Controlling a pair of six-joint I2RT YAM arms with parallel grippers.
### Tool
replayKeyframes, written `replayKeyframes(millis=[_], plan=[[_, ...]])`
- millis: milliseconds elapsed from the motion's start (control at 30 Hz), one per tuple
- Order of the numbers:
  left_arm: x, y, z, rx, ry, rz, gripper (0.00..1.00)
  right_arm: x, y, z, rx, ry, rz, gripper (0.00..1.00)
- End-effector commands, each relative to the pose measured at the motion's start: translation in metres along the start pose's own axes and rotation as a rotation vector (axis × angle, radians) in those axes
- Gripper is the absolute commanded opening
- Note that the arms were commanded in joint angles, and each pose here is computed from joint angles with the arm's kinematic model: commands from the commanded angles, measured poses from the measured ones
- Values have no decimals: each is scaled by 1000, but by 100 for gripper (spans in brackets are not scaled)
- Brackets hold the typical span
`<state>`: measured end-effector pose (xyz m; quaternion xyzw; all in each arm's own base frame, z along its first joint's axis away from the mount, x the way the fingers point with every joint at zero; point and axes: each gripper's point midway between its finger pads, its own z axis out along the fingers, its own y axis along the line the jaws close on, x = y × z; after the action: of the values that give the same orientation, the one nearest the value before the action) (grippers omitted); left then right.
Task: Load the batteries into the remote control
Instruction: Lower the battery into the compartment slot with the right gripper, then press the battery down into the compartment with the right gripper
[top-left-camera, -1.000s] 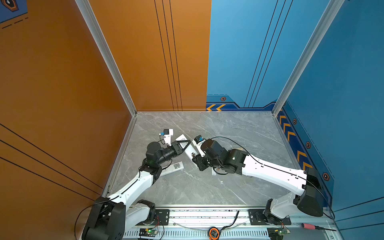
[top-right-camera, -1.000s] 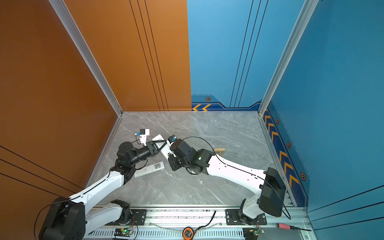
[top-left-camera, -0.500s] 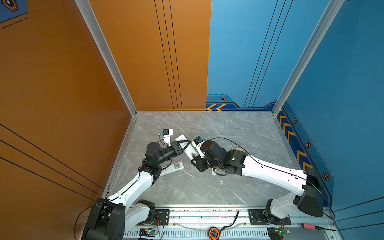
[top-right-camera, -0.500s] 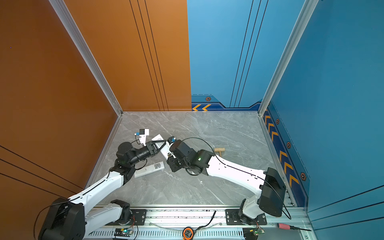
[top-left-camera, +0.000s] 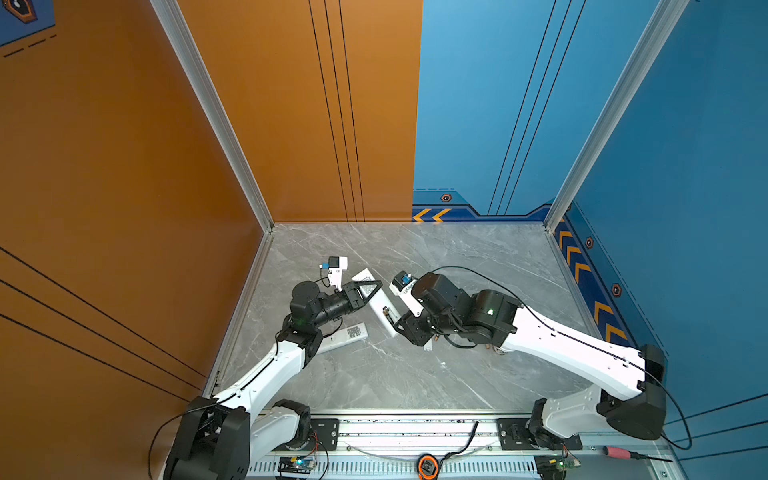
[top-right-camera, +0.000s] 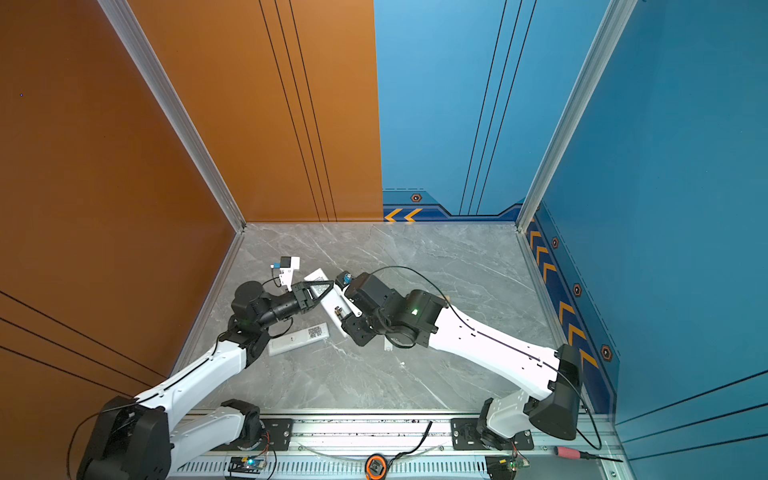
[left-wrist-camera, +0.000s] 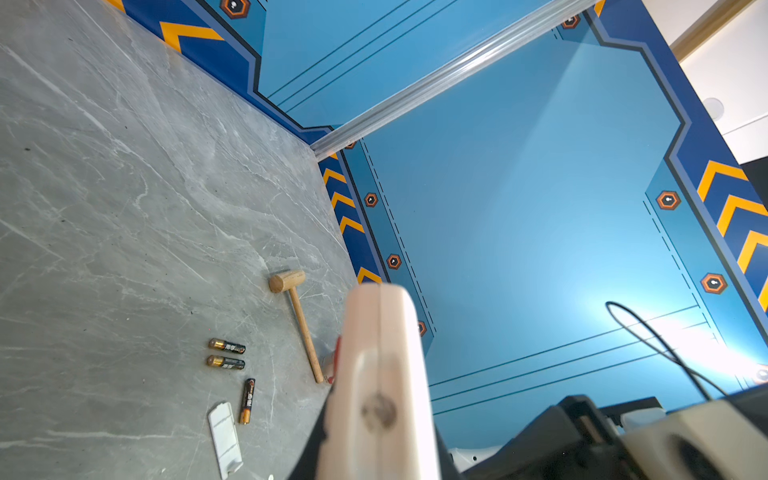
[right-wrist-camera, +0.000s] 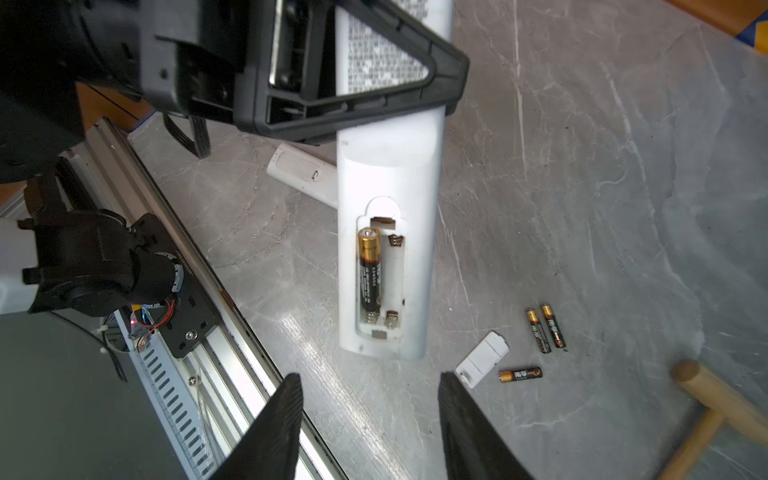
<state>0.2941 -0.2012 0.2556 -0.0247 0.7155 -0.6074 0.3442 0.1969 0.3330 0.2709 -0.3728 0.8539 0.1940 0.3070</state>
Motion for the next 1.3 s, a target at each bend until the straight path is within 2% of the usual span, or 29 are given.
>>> replayKeyframes(millis=[0, 167, 367, 467, 700, 867, 1267], plan=[[1, -24, 0, 69, 63, 57, 0, 9, -10, -26, -11, 83, -179, 50], [7, -31, 0, 104, 117, 48, 0, -3, 3, -23, -91, 136, -359, 49], [11, -36, -2, 114, 140, 44, 0, -11, 13, -10, -107, 169, -538, 41], [13, -36, -3, 109, 148, 43, 0, -14, 17, -6, -100, 179, -614, 40], [17, -35, -4, 105, 166, 40, 0, -19, 25, 6, -112, 192, -695, 40], [19, -37, -5, 108, 173, 43, 0, -14, 29, 16, -127, 221, -740, 35], [20, -38, -6, 109, 177, 46, 0, -9, 29, 29, -102, 257, -778, 26]])
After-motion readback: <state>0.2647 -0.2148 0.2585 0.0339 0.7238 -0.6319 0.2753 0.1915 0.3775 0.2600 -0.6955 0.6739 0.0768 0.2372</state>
